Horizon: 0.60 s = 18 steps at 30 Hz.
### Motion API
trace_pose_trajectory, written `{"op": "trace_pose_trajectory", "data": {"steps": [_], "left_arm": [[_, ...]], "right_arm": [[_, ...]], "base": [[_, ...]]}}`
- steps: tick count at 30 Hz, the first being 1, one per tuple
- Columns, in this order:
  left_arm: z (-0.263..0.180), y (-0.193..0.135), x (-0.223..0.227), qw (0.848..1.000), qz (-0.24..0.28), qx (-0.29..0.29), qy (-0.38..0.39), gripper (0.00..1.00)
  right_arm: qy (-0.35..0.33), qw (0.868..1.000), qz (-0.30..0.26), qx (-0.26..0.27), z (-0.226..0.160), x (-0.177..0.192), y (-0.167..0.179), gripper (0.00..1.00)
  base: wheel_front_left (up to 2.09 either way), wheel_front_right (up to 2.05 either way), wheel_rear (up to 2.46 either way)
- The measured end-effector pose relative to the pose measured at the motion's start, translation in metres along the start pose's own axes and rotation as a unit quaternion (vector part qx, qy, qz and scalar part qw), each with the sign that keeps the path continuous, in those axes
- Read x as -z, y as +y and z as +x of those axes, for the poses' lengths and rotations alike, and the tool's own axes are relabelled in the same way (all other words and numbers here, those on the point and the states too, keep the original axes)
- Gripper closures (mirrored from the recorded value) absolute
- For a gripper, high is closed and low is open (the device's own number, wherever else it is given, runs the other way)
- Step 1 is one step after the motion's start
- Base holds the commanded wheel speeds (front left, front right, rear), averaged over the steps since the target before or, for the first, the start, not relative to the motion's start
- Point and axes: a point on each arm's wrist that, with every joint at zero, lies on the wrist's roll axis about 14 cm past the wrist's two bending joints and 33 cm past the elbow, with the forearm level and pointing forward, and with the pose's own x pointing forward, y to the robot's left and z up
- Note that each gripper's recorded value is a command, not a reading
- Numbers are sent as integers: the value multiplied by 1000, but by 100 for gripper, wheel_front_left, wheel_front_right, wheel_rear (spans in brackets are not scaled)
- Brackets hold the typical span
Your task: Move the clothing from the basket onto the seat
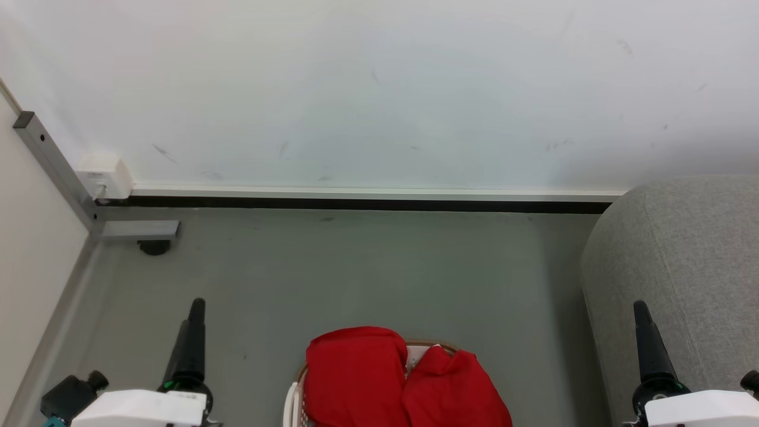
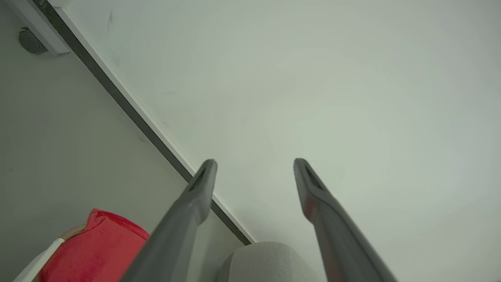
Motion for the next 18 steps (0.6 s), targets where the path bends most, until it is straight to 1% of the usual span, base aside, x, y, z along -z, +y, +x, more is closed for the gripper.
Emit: {"op": "trace_pose_trajectory", "data": {"steps": [6,11,13,18], "left_arm": [[1,-5,-2,997,78,12,-3,0],[1,-9,-2,991,136,19,-4,0],[1,-10,-1,987,158,23,-2,0],[0,-13,2,979,201,29,0,0]], "right_arm": [[-3,998,-60,-4,0,-1,1,0],[-2,993,-121,-8,0,0,2,0],[-4,992,-129,-6,0,-1,1,0],[2,982,-186,-8,-1,2,0,0]], "base": [[0,0,0],[0,0,0],[0,0,0],[0,0,0]]}}
